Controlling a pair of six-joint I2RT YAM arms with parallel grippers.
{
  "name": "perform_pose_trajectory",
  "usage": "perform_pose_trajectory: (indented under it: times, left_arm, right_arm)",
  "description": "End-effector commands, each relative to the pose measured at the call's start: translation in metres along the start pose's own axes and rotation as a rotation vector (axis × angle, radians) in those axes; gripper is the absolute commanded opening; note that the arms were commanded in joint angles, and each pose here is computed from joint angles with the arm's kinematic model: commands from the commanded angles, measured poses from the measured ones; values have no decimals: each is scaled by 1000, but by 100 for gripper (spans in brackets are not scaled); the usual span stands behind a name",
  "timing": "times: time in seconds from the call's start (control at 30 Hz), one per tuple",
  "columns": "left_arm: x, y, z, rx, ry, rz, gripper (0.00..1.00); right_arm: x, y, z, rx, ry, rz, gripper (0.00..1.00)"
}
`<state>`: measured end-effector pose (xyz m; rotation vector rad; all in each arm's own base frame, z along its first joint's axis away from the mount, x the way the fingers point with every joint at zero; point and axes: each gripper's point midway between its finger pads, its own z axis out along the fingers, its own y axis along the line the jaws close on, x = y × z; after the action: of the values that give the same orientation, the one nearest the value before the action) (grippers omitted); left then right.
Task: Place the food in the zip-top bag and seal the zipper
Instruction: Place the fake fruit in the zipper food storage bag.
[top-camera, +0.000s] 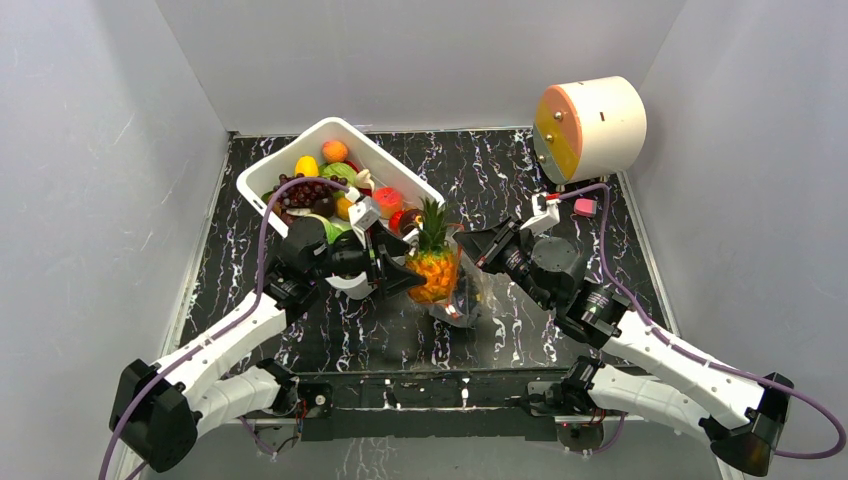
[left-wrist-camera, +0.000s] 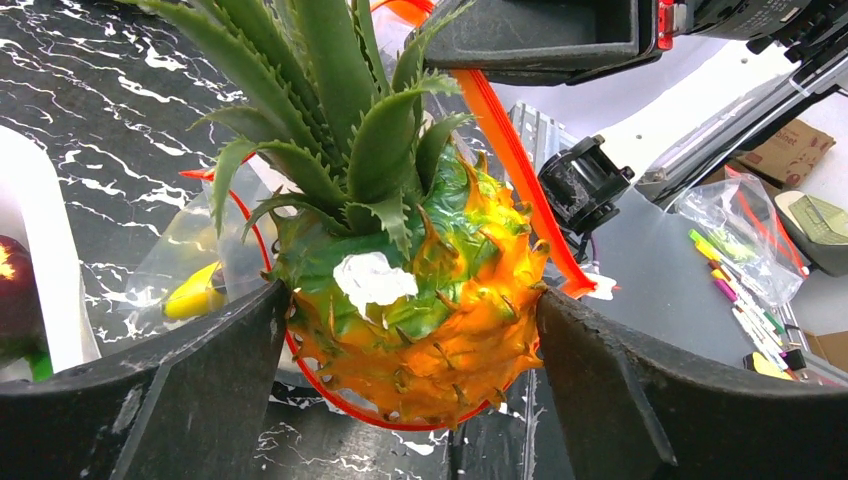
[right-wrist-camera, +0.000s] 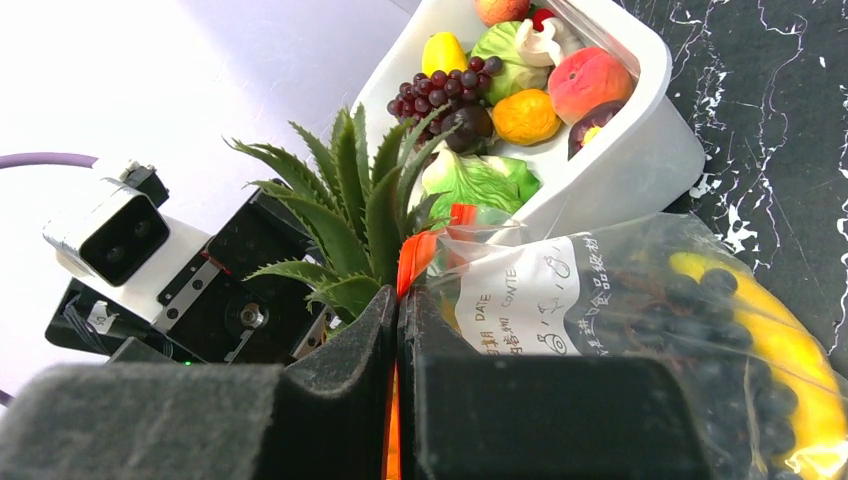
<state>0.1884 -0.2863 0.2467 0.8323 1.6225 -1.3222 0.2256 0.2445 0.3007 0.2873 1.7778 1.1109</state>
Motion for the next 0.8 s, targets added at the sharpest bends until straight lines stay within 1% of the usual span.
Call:
perform_pose_trajectory:
  times: [0.0,0.17,0.3,0.47,0.67,0.77]
  left_arm:
    - [-14,-10,-3,21,-17,104,92]
    - [-18,-10,-3,20,-34,110,95]
    - [-25,-11,0,32,-68,110,94]
    - [-31,-9,6,33,-72,85,96]
    - [-46,-8,-1,-44,-53,53,96]
    - [-56,-9,-11,-130,-41,-17,95]
  right_arm:
    - [-28,35,-7,-120,-90,60,0]
    - [-28,38,-8,-134,-92,76,0]
    - [-28,40,-8,-143,-90,84,0]
    - [-31,42,-7,-145,-100,87,0]
    - [-37,46,-12,-154,-117,94,0]
    - [-41,46,-17,-158,-132,109,0]
